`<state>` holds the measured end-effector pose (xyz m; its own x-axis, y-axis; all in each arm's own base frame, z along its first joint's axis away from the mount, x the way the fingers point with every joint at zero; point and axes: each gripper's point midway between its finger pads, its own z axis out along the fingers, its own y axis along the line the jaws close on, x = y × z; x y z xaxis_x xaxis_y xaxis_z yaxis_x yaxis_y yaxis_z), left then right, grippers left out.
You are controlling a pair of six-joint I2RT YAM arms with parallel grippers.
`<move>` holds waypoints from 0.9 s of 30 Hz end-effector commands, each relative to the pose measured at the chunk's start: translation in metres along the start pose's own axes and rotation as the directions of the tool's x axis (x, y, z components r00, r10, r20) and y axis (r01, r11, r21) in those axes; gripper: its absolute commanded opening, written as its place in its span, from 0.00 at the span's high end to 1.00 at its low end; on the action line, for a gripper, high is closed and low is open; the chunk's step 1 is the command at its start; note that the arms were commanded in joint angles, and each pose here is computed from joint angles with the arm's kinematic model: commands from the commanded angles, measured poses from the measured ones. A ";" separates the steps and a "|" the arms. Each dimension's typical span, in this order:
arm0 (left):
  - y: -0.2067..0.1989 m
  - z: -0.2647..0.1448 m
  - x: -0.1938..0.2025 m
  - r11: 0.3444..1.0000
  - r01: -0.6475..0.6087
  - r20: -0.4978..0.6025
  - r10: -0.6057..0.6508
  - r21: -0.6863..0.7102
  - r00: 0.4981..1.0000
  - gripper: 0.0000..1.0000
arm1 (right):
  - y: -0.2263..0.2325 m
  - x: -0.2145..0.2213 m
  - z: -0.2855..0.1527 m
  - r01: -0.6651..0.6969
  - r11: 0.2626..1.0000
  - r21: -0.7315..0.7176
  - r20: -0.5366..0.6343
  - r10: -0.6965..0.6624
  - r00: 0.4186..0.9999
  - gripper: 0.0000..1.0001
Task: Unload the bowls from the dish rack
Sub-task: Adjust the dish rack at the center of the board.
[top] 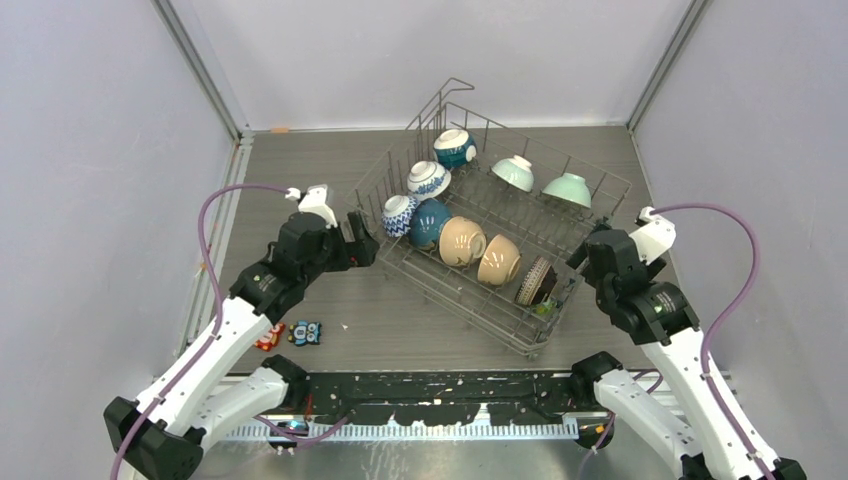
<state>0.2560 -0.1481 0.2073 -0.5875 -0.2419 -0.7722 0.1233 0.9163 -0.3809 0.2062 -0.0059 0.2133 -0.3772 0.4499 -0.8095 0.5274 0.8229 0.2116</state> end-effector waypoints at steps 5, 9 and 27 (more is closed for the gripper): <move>-0.017 -0.014 -0.073 0.997 -0.073 0.221 0.070 0.004 0.973 0.08 | 0.003 0.018 0.021 -0.068 0.996 0.051 -0.026 0.069 0.997 0.20; -0.023 -0.014 -0.105 0.984 -0.177 0.299 0.178 -0.031 0.937 0.07 | 0.007 0.026 0.026 -0.060 0.997 0.038 -0.048 0.062 0.997 0.21; -0.026 0.080 -0.136 0.871 -0.487 0.113 0.492 -0.068 0.864 0.21 | 0.012 0.040 0.043 -0.010 1.000 0.015 -0.092 0.011 0.996 0.40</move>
<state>0.3856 -0.1649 0.2721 -0.3657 0.1886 -0.9114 0.3217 0.9445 0.0664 0.2213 0.0062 0.1583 -0.4603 0.4838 -0.7444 0.5498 0.8136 0.1889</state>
